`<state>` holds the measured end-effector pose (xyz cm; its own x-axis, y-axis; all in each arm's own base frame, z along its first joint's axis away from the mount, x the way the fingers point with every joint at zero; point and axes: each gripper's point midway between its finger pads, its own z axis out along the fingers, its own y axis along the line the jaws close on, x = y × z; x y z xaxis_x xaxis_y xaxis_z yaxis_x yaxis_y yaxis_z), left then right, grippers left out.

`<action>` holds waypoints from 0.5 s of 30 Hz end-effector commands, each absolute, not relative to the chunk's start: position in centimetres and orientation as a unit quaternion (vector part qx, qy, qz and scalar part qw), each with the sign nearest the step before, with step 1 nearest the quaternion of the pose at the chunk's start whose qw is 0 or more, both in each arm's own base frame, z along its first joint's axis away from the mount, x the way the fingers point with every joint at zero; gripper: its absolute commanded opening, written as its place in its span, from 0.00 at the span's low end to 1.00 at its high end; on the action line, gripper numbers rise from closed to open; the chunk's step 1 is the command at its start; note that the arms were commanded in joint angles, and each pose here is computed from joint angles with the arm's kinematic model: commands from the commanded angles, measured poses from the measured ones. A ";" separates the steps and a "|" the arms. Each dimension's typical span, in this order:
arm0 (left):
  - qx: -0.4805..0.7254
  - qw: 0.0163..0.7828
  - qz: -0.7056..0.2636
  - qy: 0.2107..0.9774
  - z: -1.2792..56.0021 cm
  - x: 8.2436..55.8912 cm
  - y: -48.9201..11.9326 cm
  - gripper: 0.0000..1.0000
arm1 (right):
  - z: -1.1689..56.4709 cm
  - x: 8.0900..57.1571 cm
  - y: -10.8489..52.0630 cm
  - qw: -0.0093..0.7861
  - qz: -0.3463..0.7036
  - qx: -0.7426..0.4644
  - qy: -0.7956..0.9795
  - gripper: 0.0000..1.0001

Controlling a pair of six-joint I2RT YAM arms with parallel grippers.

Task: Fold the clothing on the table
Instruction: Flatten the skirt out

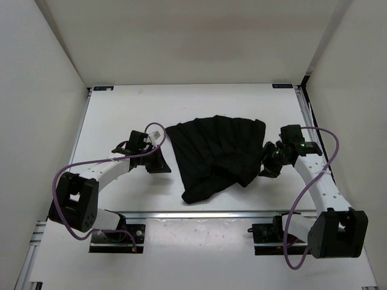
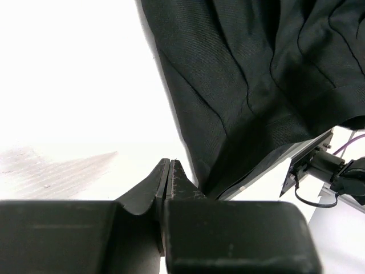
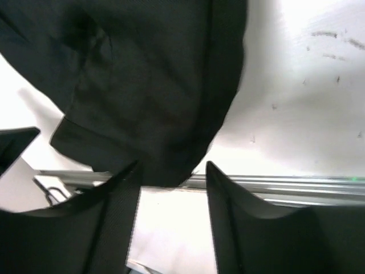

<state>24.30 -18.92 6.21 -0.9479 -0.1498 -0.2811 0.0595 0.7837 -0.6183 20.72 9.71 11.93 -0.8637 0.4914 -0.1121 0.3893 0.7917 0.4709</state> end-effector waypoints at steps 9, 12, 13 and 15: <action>-0.009 0.163 -0.333 0.929 6.8 24.2 -19.4 0.01 | 10.2 18.3 10.9 0.085 0.227 0.292 0.925 0.66; -0.014 0.159 -0.331 0.930 6.5 24.0 -19.2 0.00 | 8.2 16.9 10.9 0.048 0.224 0.317 0.921 0.63; -0.014 0.156 -0.331 0.931 6.3 23.8 -19.3 0.00 | 7.5 16.7 11.1 0.040 0.230 0.319 0.918 0.61; -0.012 0.157 -0.332 0.930 6.5 23.8 -19.3 0.00 | 6.5 16.8 11.3 0.037 0.238 0.324 0.915 0.58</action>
<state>23.92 -19.06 6.10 -0.9519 -0.1384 -0.2733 0.0624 0.7858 -0.6154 16.32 10.62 7.24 -0.8149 0.5775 0.0486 0.5407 0.7273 0.4227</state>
